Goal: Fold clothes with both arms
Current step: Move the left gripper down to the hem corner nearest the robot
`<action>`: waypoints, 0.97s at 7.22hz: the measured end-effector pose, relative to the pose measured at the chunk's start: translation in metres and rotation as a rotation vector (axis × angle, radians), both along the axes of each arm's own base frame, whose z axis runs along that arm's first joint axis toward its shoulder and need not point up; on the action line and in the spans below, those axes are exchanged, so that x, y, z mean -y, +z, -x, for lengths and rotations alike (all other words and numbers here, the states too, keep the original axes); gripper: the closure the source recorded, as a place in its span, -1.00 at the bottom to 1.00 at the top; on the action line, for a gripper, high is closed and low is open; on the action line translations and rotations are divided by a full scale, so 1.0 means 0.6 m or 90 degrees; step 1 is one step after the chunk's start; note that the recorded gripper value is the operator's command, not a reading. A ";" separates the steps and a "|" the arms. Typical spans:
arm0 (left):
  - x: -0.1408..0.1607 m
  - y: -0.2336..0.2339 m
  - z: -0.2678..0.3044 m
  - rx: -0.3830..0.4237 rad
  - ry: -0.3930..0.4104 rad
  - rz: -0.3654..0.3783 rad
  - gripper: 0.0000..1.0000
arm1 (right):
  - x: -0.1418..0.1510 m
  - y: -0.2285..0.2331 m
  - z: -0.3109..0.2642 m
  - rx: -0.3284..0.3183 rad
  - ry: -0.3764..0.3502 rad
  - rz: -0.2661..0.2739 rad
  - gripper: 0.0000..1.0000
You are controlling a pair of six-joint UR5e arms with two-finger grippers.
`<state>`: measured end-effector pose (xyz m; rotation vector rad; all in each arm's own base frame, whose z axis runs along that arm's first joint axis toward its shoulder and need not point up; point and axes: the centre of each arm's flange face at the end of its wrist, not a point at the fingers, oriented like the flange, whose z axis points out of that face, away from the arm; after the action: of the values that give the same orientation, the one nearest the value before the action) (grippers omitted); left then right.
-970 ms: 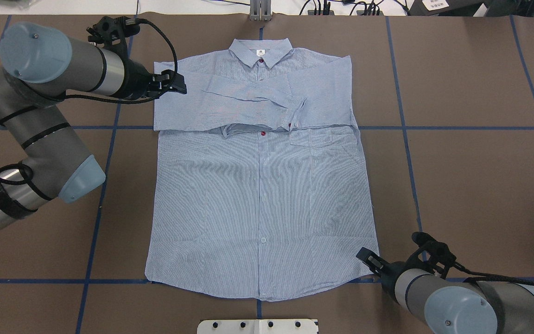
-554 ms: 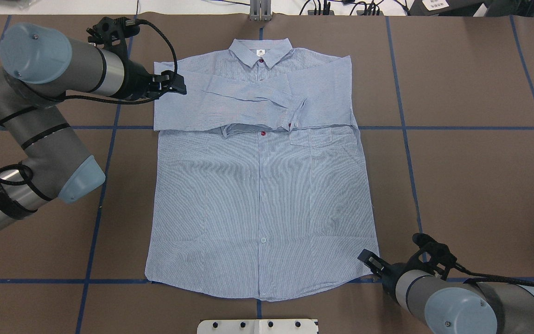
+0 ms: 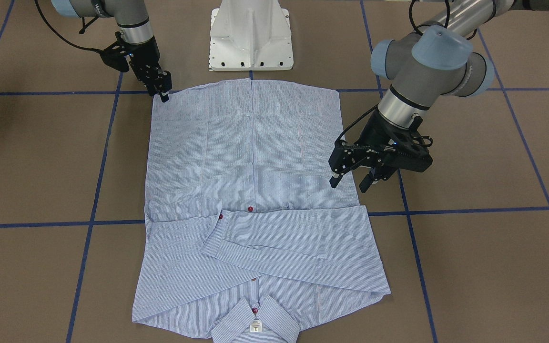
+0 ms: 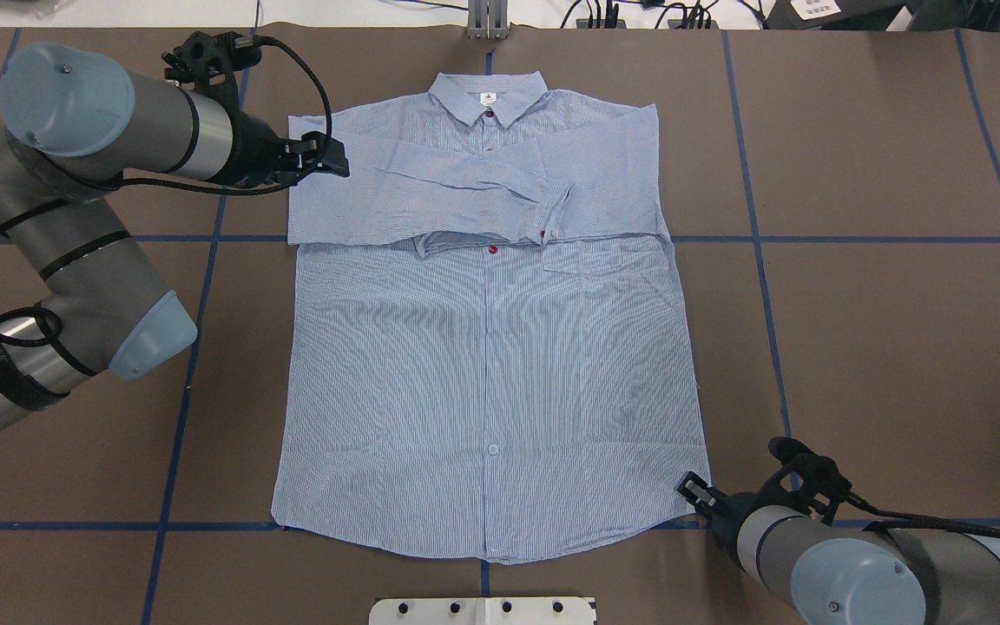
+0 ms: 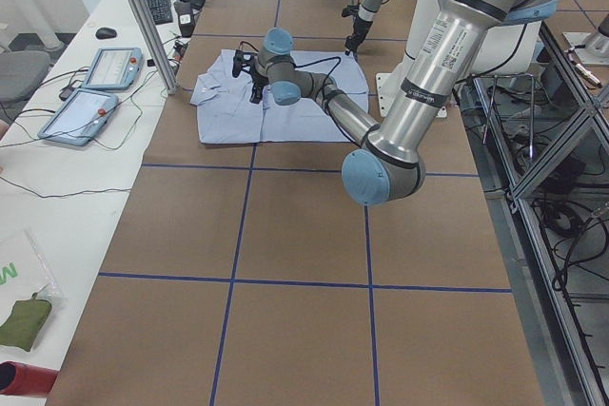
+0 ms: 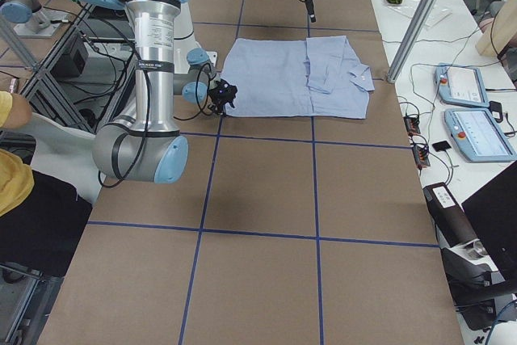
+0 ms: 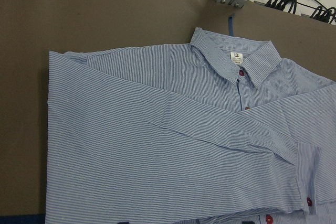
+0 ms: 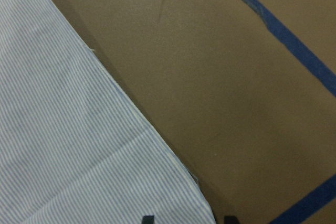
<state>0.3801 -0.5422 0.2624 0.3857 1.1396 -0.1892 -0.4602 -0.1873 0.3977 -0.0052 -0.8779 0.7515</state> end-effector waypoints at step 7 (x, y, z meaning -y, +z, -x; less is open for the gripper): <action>-0.145 0.055 0.004 -0.041 -0.008 0.116 -0.99 | 0.003 -0.018 -0.015 0.013 0.001 -0.001 1.00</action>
<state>0.3775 -0.4551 0.2955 0.2266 1.1731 -0.3166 -0.4512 -0.1890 0.3871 -0.0113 -0.8985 0.7543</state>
